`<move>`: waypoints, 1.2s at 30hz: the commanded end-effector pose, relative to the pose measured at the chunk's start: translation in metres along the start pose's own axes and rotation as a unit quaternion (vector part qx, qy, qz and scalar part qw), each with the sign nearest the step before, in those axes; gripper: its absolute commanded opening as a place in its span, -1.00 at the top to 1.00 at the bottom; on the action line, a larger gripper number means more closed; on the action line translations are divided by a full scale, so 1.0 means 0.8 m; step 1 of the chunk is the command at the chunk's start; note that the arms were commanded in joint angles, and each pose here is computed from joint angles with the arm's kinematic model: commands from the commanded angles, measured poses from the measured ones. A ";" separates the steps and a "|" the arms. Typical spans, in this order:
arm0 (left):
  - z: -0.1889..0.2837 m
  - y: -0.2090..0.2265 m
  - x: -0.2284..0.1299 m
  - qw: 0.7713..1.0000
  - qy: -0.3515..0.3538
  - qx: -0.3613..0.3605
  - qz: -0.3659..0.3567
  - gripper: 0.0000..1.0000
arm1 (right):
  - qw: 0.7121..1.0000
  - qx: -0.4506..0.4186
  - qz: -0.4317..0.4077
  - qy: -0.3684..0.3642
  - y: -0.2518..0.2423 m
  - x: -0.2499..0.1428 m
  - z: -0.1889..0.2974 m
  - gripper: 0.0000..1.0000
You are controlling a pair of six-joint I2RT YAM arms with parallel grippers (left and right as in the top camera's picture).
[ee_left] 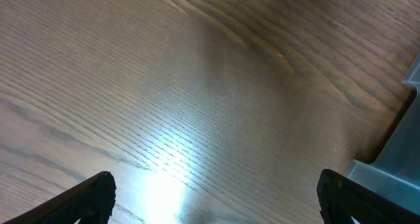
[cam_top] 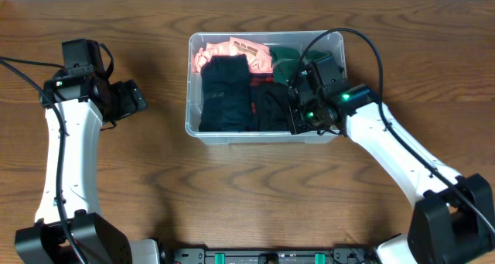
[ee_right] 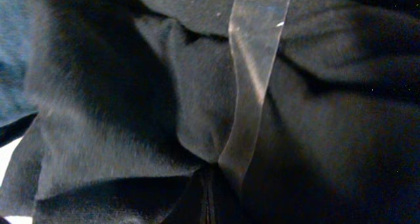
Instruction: Pack container
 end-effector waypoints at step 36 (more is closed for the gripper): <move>-0.002 0.002 0.001 1.000 0.002 0.004 0.006 -0.96 | 0.926 -0.289 -0.153 -0.187 -0.150 -0.018 0.218 -0.98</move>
Point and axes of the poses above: each gripper's point midway between its finger pads, its own z axis back along the fingers, its own y axis along the line the jaws close on, x = y × z, the point moved 9 cm from there along z, back along the fingers, and after that the axes turned 12 degrees about z, right-handed, at the moved point
